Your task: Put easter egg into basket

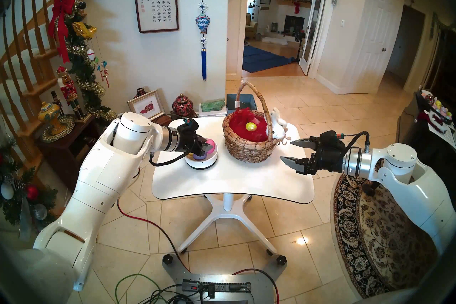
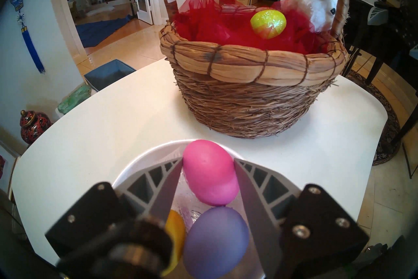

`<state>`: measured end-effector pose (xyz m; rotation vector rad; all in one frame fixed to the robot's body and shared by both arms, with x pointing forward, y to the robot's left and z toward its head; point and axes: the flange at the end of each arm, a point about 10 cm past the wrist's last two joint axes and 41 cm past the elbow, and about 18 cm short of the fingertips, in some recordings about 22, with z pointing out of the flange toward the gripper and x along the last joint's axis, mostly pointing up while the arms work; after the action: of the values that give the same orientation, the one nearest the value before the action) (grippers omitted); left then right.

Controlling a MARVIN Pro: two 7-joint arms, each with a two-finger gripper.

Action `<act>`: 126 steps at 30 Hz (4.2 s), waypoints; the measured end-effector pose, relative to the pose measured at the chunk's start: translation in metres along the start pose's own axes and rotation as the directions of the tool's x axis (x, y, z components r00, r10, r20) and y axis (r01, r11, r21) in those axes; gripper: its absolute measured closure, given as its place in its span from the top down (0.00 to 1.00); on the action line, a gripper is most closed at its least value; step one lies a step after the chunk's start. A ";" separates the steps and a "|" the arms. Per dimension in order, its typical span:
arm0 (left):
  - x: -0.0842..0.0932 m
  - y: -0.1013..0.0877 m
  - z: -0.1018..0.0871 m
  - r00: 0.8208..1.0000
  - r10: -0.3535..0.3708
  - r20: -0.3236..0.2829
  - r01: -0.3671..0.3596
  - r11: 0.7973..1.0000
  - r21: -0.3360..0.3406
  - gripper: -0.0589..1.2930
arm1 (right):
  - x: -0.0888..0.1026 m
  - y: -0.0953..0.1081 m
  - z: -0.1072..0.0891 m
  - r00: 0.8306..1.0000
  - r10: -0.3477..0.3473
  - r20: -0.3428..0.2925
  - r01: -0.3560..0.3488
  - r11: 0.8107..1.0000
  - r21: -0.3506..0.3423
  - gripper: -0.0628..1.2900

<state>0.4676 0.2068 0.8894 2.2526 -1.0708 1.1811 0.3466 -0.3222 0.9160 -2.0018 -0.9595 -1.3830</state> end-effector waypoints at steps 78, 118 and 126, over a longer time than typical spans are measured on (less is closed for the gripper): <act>-0.009 0.002 0.026 0.997 0.013 0.072 -0.015 1.000 0.019 0.67 | 0.000 0.000 0.000 1.000 0.000 0.000 0.000 1.000 0.000 0.96; 0.007 -0.007 0.001 1.000 -0.006 -0.004 0.007 0.999 0.033 0.38 | 0.000 0.000 0.000 1.000 0.000 0.000 0.000 1.000 0.000 0.96; 0.021 -0.003 -0.015 0.999 -0.003 -0.043 0.004 1.000 0.018 0.40 | 0.000 0.000 0.000 1.000 0.000 0.000 0.000 1.000 0.000 0.96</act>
<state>0.4694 0.2084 0.9148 2.2315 -1.0429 1.2372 0.3466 -0.3222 0.9160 -2.0020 -0.9594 -1.3827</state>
